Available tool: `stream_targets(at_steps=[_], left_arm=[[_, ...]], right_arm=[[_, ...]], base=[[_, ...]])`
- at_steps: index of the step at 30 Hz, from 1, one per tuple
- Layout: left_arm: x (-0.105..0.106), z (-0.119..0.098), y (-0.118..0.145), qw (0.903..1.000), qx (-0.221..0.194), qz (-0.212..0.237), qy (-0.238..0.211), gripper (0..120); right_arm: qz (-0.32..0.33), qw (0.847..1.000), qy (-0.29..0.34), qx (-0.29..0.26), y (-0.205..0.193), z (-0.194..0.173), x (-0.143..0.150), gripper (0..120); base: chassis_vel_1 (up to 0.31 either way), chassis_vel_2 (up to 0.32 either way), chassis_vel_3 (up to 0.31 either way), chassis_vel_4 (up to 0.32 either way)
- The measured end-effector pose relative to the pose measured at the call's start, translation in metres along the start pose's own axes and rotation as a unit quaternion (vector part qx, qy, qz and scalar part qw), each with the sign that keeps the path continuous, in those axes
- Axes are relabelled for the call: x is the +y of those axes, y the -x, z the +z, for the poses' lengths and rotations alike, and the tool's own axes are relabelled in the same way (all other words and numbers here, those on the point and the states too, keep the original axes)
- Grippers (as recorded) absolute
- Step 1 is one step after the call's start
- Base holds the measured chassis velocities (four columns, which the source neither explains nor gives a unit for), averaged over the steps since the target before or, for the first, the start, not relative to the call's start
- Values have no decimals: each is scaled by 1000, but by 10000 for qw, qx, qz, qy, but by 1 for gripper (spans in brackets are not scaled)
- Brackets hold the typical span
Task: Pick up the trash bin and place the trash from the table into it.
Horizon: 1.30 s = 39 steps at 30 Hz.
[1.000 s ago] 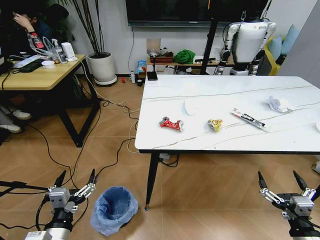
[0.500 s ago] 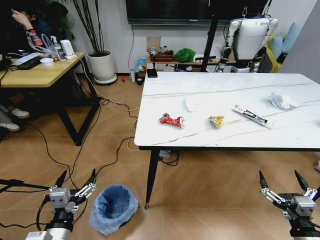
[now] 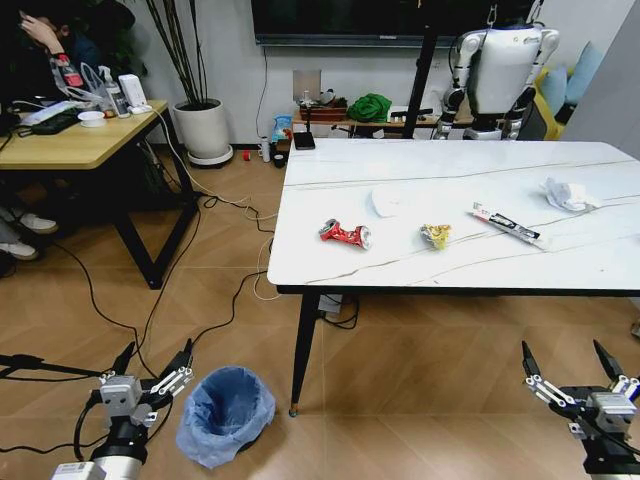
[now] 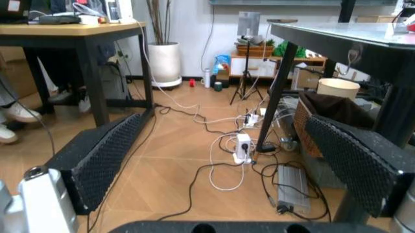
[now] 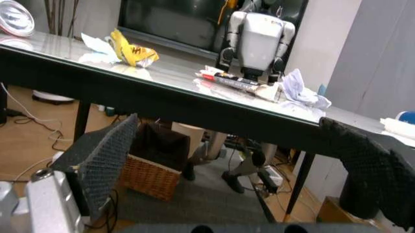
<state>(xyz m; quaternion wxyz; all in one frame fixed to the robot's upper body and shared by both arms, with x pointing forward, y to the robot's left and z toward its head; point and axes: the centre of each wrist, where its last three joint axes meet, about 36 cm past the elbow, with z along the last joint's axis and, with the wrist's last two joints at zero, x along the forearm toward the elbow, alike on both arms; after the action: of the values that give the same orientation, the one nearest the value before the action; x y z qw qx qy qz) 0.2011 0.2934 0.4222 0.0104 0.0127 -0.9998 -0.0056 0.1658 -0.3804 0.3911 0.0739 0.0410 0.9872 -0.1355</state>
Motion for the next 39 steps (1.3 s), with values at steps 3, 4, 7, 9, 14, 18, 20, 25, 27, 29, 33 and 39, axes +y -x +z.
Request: stream_targets(at_steps=[3, 4, 7, 9, 14, 18, 20, 25, 27, 29, 33, 39], left_arm=[[0, 0, 0, 10000, 8, -2, 0, 100], [0, 0, -1, 10000, 9, -3, 0, 100], [0, 0, -1, 10000, 12, -7, -2, 100], [0, 1, -1, 10000, 16, -14, -4, 100], [-1, 1, -2, 10000, 22, -18, -4, 100], [-1, 1, -2, 10000, 21, -17, -1, 100], [-1, 1, -2, 10000, 23, -17, 2, 100], [1, 1, -1, 10000, 47, -9, 37, 100], [3, 0, 0, 10000, 61, -16, 69, 100], [4, 1, 0, 9999, 69, -22, 74, 100], [3, 2, 0, 9999, 72, -54, 44, 100], [4, 3, 3, 10000, 80, -37, 47, 100]], right_arm=[[-8, 10000, -2, -5, 0, 0, 0, 100], [-10, 10000, -2, -7, 1, 0, 0, 100], [-14, 10000, 1, -12, 1, 0, 0, 100], [-15, 10000, 3, -11, 1, 0, 0, 100], [-19, 10000, 5, -16, 1, 0, 0, 100], [-20, 10000, 5, -22, 0, 0, -1, 100], [-20, 10000, 6, -18, 0, 1, -1, 100], [-4, 10000, 33, -36, 2, 3, -2, 100], [5, 10000, 59, -11, 1, 7, -2, 100], [-3, 10000, 63, -4, 1, 8, -1, 100], [-95, 9999, 33, 47, -1, 13, -1, 100], [-115, 9999, 33, 85, -2, 16, 0, 100]], base=[[0, 0, 0, 0], [0, 0, 0, 0], [0, 0, 0, 0], [0, 0, 0, 0], [0, 0, 0, 0], [0, 0, 0, 0], [0, 0, 0, 0], [0, 0, 0, 0], [0, 0, 0, 0], [0, 0, 0, 0], [0, 0, 0, 0], [0, 0, 0, 0]])
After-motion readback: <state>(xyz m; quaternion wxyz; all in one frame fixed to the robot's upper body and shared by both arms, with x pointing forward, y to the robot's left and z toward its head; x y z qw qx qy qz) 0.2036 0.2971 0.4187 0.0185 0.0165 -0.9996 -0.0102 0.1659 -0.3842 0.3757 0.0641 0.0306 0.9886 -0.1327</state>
